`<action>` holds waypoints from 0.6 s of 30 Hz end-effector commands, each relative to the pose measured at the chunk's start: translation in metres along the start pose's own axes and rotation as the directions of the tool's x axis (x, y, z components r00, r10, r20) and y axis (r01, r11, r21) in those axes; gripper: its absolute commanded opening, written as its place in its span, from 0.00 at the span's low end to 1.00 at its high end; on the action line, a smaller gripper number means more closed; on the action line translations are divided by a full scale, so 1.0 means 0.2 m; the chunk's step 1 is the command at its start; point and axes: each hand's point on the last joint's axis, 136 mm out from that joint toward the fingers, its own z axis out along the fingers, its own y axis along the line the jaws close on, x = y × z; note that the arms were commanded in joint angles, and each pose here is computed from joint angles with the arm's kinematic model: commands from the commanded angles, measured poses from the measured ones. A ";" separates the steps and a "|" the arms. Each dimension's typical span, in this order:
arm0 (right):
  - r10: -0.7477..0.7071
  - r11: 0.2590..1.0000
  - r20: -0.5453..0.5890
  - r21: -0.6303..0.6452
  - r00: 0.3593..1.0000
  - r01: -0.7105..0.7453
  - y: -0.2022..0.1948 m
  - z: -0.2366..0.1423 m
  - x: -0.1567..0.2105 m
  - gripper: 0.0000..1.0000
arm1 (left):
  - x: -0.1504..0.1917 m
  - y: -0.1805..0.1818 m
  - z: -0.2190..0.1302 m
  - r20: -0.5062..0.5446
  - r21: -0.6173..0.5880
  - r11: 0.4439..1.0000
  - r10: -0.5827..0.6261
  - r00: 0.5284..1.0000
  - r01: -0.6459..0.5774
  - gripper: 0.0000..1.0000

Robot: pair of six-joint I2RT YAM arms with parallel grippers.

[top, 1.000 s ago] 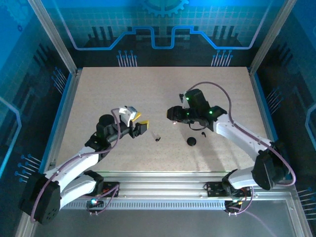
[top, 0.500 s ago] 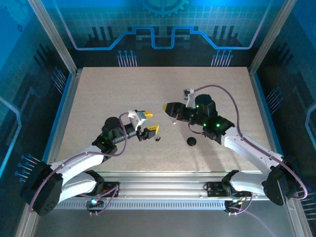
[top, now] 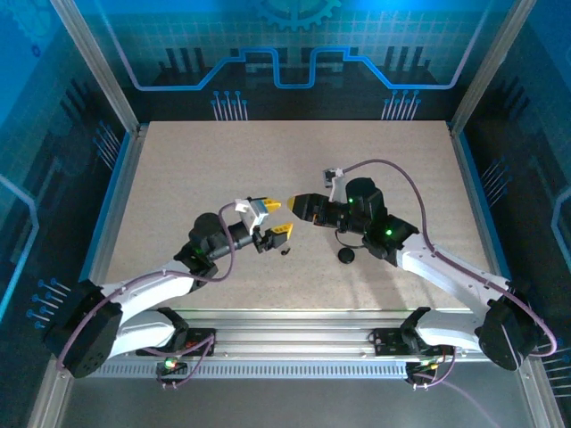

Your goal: Insert wireless bluetooth earbuds into charging case

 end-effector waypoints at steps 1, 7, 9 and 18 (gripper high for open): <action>-0.011 0.999 0.011 -0.052 1.000 0.012 0.08 0.01 0.00 0.49 | -0.15 0.01 0.03 0.109 -0.021 1.000 -0.002 0.994 0.004 0.65; -0.015 0.998 0.004 -0.057 1.000 0.016 0.10 0.01 0.01 0.49 | -0.19 0.04 0.03 0.175 -0.035 0.998 -0.051 0.983 0.058 0.62; -0.016 0.998 0.005 -0.058 1.000 0.016 0.10 0.01 0.01 0.49 | -0.19 0.04 0.03 0.188 -0.031 0.997 -0.061 0.980 0.068 0.59; -0.022 0.998 0.002 -0.064 1.000 0.022 0.12 0.02 0.02 0.50 | -0.18 0.03 0.05 0.184 -0.021 0.998 -0.056 0.981 0.061 0.47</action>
